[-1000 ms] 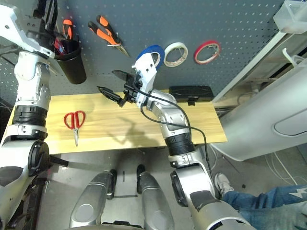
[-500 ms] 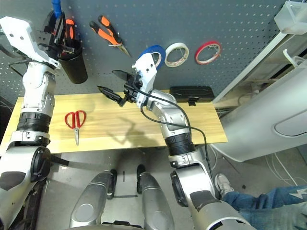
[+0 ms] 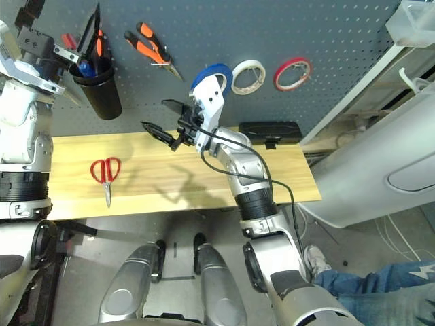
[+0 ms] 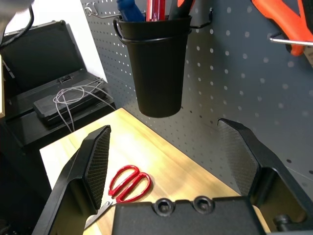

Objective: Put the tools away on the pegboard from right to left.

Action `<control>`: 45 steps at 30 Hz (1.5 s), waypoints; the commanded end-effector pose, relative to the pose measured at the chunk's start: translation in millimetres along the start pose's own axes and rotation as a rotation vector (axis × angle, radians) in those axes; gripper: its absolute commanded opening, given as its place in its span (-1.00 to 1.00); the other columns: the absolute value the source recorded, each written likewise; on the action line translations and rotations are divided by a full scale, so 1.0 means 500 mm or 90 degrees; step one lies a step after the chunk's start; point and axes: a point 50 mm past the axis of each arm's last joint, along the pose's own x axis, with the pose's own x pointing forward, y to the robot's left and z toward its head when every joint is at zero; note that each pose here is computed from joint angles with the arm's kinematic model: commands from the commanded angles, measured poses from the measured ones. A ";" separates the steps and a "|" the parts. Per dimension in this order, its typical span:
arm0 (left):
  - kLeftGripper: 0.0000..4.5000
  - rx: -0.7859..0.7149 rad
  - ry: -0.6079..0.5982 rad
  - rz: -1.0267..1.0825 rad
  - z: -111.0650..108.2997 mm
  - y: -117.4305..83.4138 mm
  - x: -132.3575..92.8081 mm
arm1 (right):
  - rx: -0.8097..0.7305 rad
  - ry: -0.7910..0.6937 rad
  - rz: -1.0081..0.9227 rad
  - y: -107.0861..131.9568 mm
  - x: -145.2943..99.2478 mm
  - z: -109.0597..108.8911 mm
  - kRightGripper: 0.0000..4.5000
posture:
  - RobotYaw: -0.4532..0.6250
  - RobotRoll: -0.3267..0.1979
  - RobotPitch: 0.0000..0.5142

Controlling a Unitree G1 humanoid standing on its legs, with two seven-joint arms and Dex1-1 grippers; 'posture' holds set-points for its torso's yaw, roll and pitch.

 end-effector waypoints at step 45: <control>0.99 -0.165 0.736 0.130 -0.353 -0.131 -0.348 | 0.037 0.171 -0.030 -0.002 -0.051 -0.106 1.00 | 0.06 0.25 0.06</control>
